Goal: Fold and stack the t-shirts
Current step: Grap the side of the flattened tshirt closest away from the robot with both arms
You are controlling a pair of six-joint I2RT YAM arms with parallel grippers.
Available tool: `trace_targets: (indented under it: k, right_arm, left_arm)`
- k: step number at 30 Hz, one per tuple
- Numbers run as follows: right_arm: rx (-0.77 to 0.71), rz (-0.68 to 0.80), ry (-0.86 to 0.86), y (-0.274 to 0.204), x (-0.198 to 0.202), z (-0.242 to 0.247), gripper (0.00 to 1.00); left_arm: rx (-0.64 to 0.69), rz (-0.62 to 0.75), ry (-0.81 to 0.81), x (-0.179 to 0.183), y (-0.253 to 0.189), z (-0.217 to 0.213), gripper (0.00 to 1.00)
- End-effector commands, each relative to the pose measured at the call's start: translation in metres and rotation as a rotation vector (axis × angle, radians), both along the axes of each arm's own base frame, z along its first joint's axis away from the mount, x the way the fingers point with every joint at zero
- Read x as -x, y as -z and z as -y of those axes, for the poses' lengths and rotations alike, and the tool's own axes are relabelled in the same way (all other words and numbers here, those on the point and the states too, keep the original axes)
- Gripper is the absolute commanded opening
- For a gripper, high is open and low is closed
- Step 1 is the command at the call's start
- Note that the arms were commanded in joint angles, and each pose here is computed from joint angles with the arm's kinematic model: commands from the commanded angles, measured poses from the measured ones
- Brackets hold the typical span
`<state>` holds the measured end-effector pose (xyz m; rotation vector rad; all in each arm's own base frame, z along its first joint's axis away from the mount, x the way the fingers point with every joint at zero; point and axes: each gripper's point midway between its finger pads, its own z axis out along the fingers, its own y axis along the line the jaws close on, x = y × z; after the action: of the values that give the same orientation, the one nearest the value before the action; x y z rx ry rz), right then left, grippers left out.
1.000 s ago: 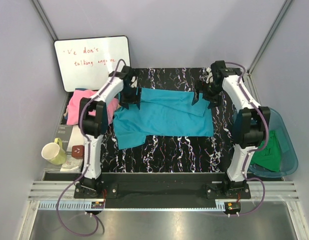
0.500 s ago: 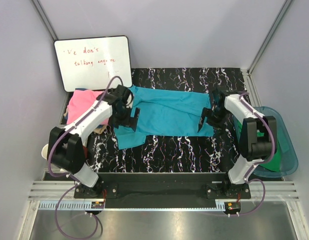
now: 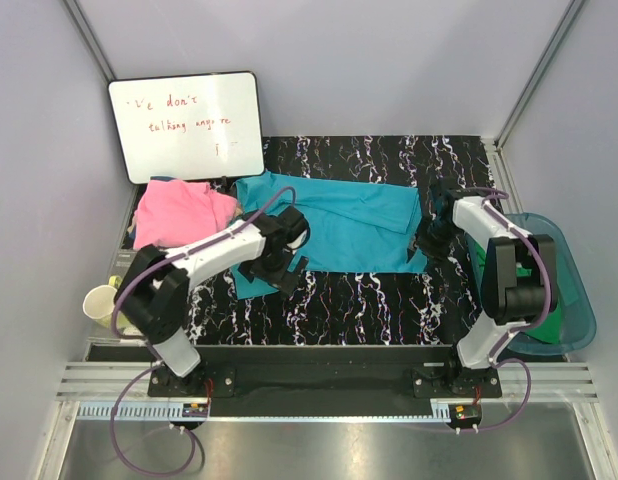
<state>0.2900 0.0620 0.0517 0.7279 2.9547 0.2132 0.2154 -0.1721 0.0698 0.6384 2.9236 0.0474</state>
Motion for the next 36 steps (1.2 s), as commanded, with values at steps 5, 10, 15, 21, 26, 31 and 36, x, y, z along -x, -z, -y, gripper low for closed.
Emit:
trace_targets:
  k: [5,10,15,21,26,31,36]
  right_arm:
    - [-0.002,0.076,0.008,0.021,-0.036,-0.003,0.4]
    - [-0.046,0.094,-0.009,0.023,-0.042,-0.01,0.14]
    - [-0.062,0.113,-0.041,0.02,-0.046,-0.012,0.0]
    - [-0.067,0.13,-0.06,0.015,-0.048,-0.014,0.0]
    - [-0.071,0.164,-0.069,0.001,-0.051,-0.014,0.0]
    - [-0.084,0.196,-0.08,-0.016,-0.052,-0.016,0.0]
    - [-0.069,0.238,-0.087,-0.032,-0.055,-0.014,0.0]
  left_arm:
    - [-0.106,0.025,0.031,-0.017,0.025,0.006,0.98]
    - [-0.086,0.048,0.039,-0.034,0.031,0.023,0.98]
    - [-0.113,0.033,0.044,-0.039,0.051,0.027,0.89]
    - [-0.174,0.004,0.045,-0.033,0.073,0.016,0.2]
    - [-0.211,0.019,0.032,-0.033,0.071,0.007,0.0]
    - [-0.253,0.047,0.02,-0.032,0.049,-0.005,0.0]
    - [-0.333,0.133,-0.011,-0.046,0.014,-0.017,0.0]
